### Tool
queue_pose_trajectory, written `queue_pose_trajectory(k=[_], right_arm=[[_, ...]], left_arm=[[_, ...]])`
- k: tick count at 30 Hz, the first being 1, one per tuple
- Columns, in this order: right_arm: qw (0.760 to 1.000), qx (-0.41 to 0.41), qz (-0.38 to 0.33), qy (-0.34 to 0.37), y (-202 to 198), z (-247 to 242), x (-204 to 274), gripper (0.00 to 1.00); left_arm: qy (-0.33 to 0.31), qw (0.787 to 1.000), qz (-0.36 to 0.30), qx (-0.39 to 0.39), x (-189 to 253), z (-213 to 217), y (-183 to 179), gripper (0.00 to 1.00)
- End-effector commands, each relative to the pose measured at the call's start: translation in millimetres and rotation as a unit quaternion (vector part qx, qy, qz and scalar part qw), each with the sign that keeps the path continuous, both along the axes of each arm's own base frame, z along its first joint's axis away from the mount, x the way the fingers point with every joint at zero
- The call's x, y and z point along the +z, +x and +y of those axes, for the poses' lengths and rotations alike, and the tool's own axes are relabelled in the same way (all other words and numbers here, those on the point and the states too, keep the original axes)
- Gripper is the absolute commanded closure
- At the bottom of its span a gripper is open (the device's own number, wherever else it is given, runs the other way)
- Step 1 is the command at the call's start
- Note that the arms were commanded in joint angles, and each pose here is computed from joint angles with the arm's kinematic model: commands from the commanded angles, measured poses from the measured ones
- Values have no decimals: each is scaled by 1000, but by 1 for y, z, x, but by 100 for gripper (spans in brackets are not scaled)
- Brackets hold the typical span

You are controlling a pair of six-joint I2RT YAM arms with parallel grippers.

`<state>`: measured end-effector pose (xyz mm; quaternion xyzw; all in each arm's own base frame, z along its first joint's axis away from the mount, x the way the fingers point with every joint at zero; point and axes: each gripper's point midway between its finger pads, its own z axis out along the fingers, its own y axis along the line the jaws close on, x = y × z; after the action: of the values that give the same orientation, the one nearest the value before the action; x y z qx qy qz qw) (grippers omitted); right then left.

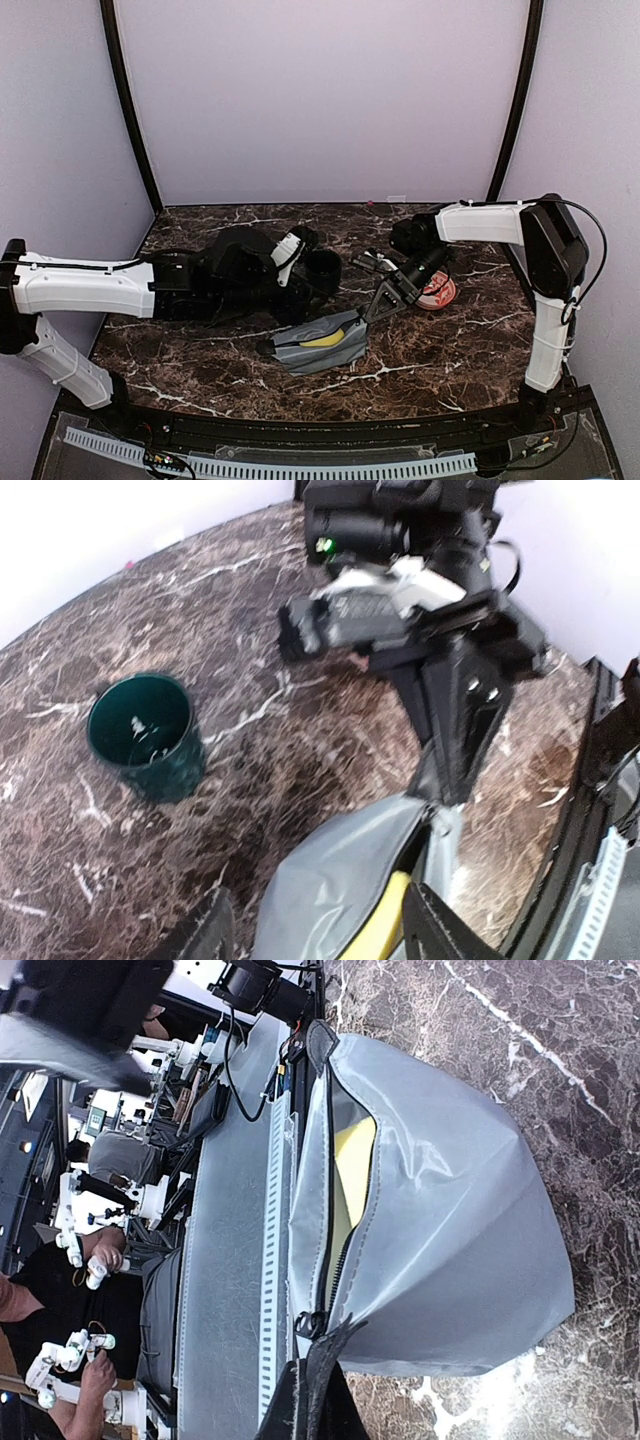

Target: Sort the hair-cutting tools

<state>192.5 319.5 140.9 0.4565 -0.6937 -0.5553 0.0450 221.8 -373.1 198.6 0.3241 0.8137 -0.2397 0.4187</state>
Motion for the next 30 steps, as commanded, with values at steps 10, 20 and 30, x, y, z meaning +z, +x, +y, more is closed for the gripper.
queue_pose_trajectory(k=[10,20,30], right_arm=[[999,3,-16,40,-2,7,24,100],[999,1,-29,27,-4,6,19,100],[999,0,-36,18,-4,5,14,100]], left_arm=[[-135,976,166,-48,-18,-58,-29,47],[-111,973,196,-44,-46,-73,-25,58],[-122,971,192,-73,-38,-84,-28,61]])
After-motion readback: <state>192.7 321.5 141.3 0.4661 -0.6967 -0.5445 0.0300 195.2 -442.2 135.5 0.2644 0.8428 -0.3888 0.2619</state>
